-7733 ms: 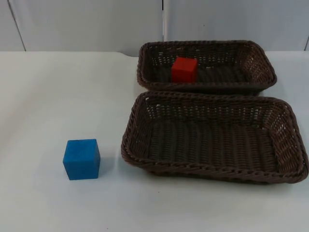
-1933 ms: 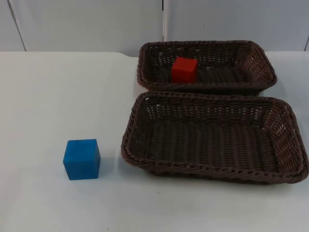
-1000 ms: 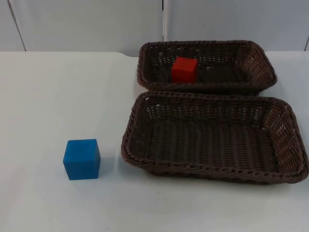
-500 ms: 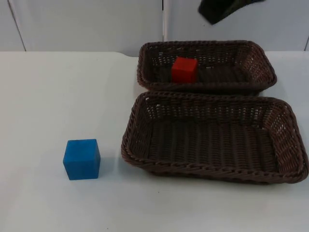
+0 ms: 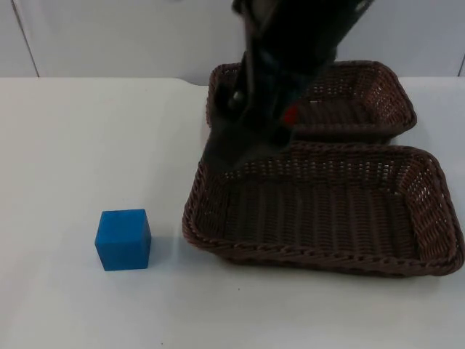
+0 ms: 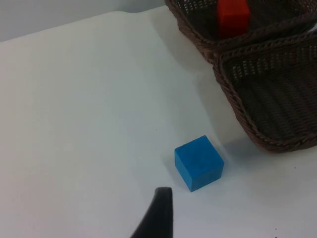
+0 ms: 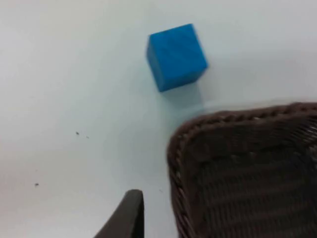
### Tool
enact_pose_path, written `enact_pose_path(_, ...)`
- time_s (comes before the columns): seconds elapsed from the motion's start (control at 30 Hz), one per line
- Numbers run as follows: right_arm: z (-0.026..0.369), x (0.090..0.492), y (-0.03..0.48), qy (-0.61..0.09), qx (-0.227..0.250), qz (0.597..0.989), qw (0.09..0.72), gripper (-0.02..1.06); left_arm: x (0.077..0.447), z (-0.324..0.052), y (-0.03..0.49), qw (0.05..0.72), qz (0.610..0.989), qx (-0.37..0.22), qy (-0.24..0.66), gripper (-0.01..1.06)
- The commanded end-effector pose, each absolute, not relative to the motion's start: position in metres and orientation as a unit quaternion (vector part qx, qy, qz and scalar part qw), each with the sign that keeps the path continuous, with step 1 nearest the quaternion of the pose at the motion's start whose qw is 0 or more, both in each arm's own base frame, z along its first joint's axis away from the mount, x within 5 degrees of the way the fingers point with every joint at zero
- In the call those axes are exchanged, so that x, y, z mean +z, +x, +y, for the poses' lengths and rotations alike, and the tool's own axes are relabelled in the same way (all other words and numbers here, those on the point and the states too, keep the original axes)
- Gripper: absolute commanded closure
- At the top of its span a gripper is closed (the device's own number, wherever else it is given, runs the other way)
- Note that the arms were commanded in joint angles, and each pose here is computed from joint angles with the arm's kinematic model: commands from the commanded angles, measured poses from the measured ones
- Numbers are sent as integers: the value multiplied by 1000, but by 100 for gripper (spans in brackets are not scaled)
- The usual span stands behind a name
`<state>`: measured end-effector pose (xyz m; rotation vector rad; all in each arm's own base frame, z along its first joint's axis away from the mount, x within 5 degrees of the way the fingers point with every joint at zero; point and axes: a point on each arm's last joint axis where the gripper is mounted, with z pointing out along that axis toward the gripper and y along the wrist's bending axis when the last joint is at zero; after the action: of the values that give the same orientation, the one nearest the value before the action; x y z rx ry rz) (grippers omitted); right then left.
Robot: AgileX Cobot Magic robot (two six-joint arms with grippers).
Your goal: Pick up one cube with the left hand and place it into the upper basket. Pick up one cube with the right hand and place it into the lower basket.
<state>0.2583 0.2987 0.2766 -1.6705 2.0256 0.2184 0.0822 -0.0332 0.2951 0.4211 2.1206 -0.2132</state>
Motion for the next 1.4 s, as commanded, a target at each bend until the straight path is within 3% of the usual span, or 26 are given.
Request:
enact_pose_path(0.0, 310, 264, 260, -625, 97, 734, 249, -1, 295, -33, 82, 470, 862, -87, 169, 22)
enact_pose_path(0.23, 340, 227, 272, -643, 145, 714, 236, -1, 295, -33, 82, 470, 862, -87, 169, 22)
enact_pose_path(0.77, 405, 163, 317, -673, 155, 699, 186, -1, 295, -33, 82, 471, 861, -85, 170, 22)
enact_pose_path(1.37, 422, 109, 318, -680, 147, 693, 189, -1, 295, -32, 83, 472, 861, -78, 173, 22)
